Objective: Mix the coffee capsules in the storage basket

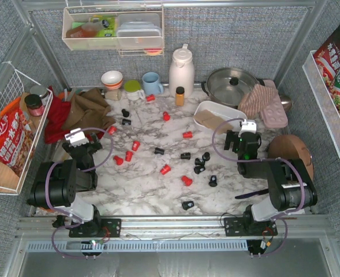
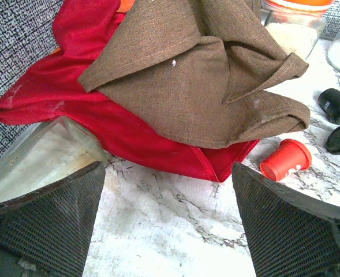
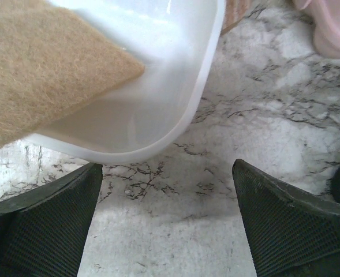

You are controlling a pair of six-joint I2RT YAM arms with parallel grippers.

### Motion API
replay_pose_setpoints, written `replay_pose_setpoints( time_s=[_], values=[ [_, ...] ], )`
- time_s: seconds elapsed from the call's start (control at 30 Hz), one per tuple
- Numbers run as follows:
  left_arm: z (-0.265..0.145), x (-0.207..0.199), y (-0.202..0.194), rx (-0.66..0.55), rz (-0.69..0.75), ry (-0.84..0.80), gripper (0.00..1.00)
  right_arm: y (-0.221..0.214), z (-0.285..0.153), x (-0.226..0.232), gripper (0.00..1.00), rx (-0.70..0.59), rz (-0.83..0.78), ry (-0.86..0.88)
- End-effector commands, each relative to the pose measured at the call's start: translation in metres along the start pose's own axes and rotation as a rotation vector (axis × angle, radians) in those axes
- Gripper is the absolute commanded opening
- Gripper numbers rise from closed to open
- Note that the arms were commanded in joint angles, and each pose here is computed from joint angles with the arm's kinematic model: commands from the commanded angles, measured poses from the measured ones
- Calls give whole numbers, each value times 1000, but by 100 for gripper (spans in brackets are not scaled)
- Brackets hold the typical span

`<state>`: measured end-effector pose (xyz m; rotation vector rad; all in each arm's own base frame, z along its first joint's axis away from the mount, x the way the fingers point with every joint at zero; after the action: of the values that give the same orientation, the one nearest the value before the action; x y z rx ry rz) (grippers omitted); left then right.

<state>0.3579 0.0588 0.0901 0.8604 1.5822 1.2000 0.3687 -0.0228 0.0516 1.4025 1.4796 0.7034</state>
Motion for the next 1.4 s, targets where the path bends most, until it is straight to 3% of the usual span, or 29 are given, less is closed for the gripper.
replay_pose_setpoints(
  time_s=[0.0, 0.2, 0.4, 0.53, 0.7, 1.1, 1.23, 1.37],
  values=[
    [1, -3, 5, -21, -8, -14, 99, 17, -9, -13, 99, -43, 33, -81],
    [1, -3, 5, -20, -8, -13, 99, 39, -62, -44, 99, 57, 70, -175],
    [1, -3, 5, -19, -8, -14, 99, 76, -109, -64, 99, -37, 161, -210],
    [1, -3, 4, -19, -8, -14, 99, 87, -119, -76, 99, -97, 260, -279],
    [1, -3, 5, -20, -8, -13, 99, 78, -137, -104, 99, -70, 362, -460],
    [1, -3, 5, -21, -8, -13, 99, 89, -159, -111, 99, 59, 335, -468],
    [1, -3, 5, -22, -9, -14, 99, 91, -166, -116, 99, 48, 348, -489],
    [1, -3, 5, -21, -8, -14, 99, 96, -163, -102, 99, 19, 369, -404]
  ],
)
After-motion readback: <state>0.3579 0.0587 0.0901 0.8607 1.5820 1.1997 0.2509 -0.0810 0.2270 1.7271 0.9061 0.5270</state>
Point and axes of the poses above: each gripper's point midway between its finger pads, its own z axis out along the fingers, its own x axis along the line the jaws close on, y = z × x, the point moved 1 cm from there along -z, back along the fingers, and after that the axes turned 13 degrees about -z, right-handed, at the moved point
